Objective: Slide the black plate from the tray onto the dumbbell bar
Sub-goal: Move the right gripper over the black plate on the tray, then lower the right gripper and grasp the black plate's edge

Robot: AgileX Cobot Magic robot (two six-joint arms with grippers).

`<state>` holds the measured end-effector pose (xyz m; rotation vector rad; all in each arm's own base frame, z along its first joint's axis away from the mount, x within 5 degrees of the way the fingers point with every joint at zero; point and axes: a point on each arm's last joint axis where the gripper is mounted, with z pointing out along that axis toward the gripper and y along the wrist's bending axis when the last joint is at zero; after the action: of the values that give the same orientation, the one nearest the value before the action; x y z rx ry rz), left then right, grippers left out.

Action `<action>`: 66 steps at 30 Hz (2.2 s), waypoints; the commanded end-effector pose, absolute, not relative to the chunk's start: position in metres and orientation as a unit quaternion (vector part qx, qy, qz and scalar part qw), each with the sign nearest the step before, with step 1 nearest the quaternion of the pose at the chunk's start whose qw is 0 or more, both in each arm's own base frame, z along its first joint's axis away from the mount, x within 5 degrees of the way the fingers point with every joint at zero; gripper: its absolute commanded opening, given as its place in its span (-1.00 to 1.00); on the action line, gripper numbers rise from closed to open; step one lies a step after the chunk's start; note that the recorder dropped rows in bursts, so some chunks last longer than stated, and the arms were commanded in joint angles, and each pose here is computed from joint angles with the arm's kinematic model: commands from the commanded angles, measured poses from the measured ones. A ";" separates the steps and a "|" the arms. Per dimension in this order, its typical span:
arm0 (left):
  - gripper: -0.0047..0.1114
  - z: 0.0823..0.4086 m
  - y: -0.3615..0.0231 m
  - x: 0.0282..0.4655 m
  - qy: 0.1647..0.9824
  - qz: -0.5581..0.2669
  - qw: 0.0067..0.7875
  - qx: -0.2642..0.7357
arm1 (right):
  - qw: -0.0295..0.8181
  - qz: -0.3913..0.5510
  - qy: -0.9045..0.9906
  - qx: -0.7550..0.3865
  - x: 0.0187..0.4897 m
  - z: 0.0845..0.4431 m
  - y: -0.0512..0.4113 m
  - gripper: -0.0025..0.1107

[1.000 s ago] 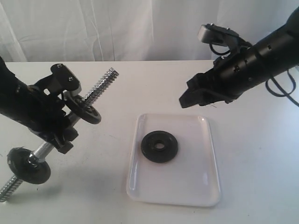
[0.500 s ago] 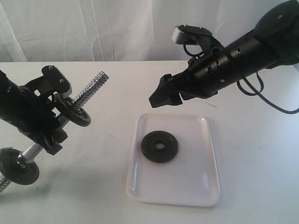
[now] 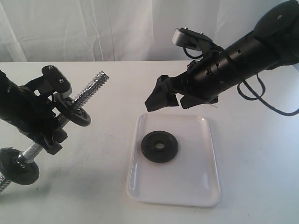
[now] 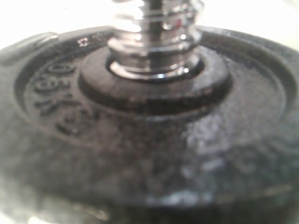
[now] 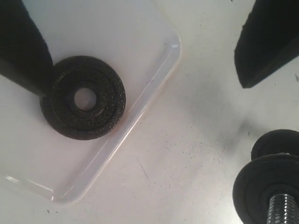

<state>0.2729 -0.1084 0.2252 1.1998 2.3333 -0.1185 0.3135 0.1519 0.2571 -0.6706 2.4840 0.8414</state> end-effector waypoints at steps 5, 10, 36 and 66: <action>-0.92 0.252 -0.110 0.275 0.849 -0.046 0.319 0.418 | 0.243 0.286 0.870 -0.320 0.312 0.259 0.155 0.90; -0.92 0.252 -0.110 0.275 0.849 -0.046 0.319 0.418 | 0.284 0.226 0.858 -0.363 0.315 0.259 0.163 0.90; -0.92 0.252 -0.110 0.276 0.846 -0.039 0.324 0.422 | 0.156 0.078 0.874 -0.453 0.353 0.193 0.231 0.90; -0.92 0.252 -0.110 0.276 0.846 -0.040 0.322 0.423 | 0.113 0.064 0.886 -0.444 0.359 0.155 0.232 0.90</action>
<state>0.2729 -0.1083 0.2252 1.2032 2.3319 -0.1163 0.3564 0.2303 0.1511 -1.3160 2.6196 0.1931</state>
